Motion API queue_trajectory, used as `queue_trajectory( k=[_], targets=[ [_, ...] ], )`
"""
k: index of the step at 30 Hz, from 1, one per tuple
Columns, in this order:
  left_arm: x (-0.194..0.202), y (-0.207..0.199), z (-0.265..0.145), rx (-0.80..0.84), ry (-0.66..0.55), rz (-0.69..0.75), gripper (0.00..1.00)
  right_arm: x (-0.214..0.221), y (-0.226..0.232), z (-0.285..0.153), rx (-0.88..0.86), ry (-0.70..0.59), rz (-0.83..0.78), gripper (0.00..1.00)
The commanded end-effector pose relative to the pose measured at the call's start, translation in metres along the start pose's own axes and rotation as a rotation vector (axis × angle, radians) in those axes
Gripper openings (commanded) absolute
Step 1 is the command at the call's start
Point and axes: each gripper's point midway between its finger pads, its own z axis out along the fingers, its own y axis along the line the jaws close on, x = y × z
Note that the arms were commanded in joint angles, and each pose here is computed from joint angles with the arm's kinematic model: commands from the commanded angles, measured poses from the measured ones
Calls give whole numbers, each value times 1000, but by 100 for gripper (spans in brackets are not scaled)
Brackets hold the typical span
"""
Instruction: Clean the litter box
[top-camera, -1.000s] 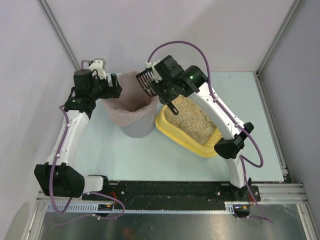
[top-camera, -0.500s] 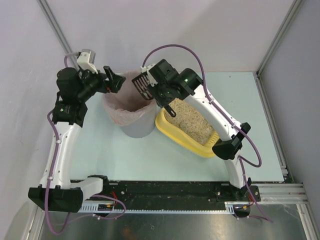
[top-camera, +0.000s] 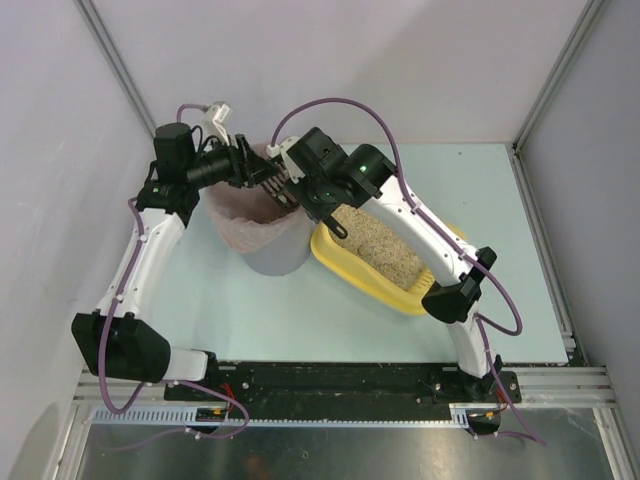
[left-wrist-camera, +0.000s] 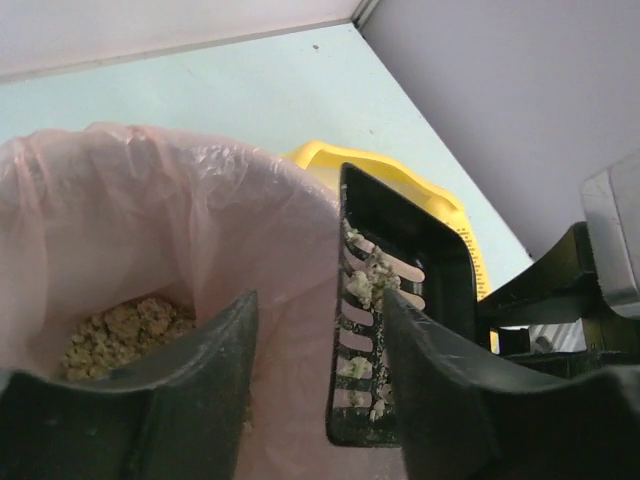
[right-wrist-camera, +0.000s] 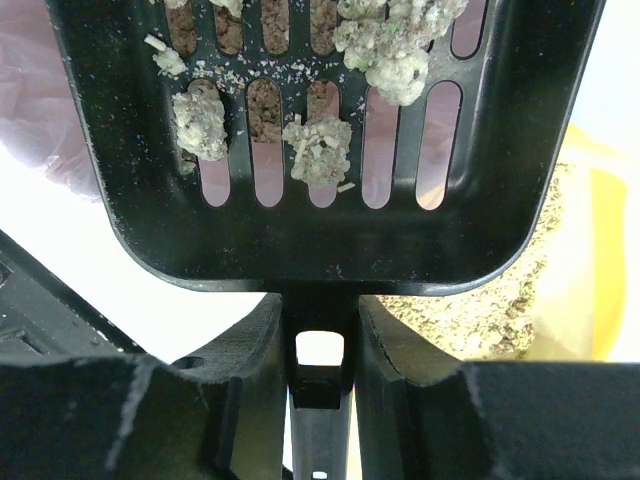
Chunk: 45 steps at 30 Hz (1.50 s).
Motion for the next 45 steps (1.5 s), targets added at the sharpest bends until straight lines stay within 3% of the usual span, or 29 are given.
queue_trajectory(
  k=[1,4,6,7,11,12,14,24,25,27,28,29,31,35,45],
  targets=[
    [-13,-22,-5,71,-30,48,40,-12,-2,-2,20,-48,-24,1],
    [-9,-18,-3,61,-23,35,16,-13,-4,-4,33,-58,-25,8],
    [-8,-17,-2,59,-22,28,7,-14,-6,-8,38,-70,-22,12],
    [-7,-15,-1,58,-18,22,0,-14,-7,-7,43,-70,-18,21],
    [-9,-11,-1,30,-33,1,0,-16,-10,-14,45,-93,4,48],
    [-11,-8,-2,11,-46,-20,0,-19,-6,-21,20,-118,10,62],
    [-13,-9,-2,20,-55,-51,0,-26,-2,-26,-14,-159,19,67],
    [-19,7,-5,11,-103,-177,0,-38,-8,-54,-90,-304,147,79],
    [-19,9,-6,12,-107,-190,0,-48,-15,-69,-96,-373,170,79],
    [-19,15,-9,19,-126,-227,0,-41,-23,-65,-92,-386,243,80],
    [-20,16,-11,24,-134,-238,0,-56,-31,-89,-130,-495,276,80],
    [-14,18,-10,30,-129,-258,0,-43,-31,-75,-150,-470,326,80],
    [-25,22,-19,44,-182,-274,0,-55,-43,-89,-207,-594,382,79],
    [-25,23,-20,84,-213,-318,0,-46,-51,-110,-282,-714,481,75],
    [-32,14,-28,95,-242,-314,0,-39,-35,-92,-409,-717,573,68]
  ],
)
